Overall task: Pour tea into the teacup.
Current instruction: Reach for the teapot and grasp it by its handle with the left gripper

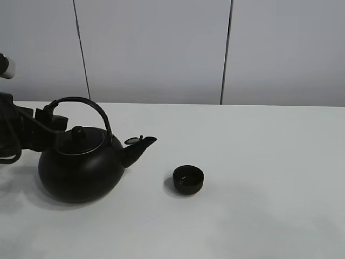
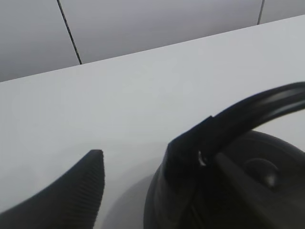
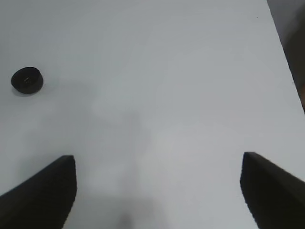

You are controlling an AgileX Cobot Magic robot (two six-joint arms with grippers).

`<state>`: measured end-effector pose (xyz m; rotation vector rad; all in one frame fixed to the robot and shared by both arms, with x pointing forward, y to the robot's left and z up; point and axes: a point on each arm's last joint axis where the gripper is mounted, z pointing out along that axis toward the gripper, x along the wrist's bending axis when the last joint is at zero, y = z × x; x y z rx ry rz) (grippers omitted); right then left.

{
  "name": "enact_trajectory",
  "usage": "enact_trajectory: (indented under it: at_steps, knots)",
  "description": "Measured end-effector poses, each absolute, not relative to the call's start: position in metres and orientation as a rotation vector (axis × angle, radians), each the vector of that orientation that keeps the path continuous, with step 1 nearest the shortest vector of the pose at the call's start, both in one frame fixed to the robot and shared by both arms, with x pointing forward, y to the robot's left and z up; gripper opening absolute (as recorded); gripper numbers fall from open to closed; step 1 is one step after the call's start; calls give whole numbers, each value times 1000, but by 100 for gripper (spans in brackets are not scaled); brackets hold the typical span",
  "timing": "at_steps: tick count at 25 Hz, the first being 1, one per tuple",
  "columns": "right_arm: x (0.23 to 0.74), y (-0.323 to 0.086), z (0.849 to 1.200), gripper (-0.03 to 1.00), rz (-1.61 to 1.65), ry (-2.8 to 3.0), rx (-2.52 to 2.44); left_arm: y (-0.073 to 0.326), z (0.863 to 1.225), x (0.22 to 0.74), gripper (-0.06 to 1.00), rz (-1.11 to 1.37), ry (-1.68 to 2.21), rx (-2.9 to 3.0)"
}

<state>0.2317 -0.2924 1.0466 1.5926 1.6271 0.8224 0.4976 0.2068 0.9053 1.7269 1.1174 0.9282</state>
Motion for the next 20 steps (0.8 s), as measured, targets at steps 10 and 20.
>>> enact_trajectory:
  at_steps: [10, 20]
  knots:
    - [232, -292, 1047, 64, 822, 1627, 1593, 204, 905, 497, 15, 899, 1102, 1726]
    - [232, -292, 1047, 64, 822, 1627, 1593, 202, 906, 497, 13, 902, 1055, 1738]
